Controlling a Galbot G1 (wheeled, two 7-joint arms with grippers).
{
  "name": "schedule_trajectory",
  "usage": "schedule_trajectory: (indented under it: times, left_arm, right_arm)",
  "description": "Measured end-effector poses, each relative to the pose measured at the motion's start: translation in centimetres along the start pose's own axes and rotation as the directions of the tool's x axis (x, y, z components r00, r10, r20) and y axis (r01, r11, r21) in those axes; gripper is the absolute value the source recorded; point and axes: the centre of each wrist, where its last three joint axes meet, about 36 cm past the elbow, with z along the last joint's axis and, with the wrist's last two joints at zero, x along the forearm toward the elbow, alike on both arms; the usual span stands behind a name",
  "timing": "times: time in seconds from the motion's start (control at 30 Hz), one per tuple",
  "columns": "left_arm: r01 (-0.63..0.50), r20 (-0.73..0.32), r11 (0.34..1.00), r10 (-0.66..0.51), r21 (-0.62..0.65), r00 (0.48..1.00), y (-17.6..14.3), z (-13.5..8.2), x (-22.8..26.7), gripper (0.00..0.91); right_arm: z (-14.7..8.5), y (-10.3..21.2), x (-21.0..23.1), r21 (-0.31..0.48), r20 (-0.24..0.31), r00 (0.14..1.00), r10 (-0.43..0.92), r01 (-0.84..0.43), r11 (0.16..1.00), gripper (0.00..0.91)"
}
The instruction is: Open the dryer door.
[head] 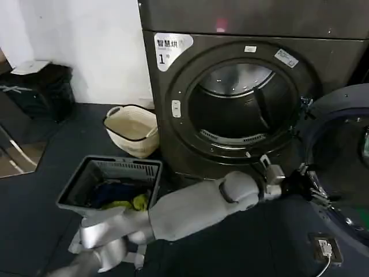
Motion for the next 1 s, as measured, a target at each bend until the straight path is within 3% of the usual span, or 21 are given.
schedule_trajectory:
  times: [0.3, 1.0]
  left_arm:
    - [0.046, 0.015, 0.997, -0.046, -0.062, 0.999, 1.2, 1.1, 0.1, 0.907]
    - [0.069, 0.055, 0.995, -0.065, -0.069, 0.996, 1.5, 1.6, 0.1, 0.907]
  right_arm:
    - [-0.6, -0.6, 0.0, 0.005, 0.009, 1.0, 0.011, -0.011, 1.0, 0.907]
    - [-0.7, -0.7, 0.1, 0.004, 0.01, 1.0, 0.017, -0.017, 1.0, 0.907]
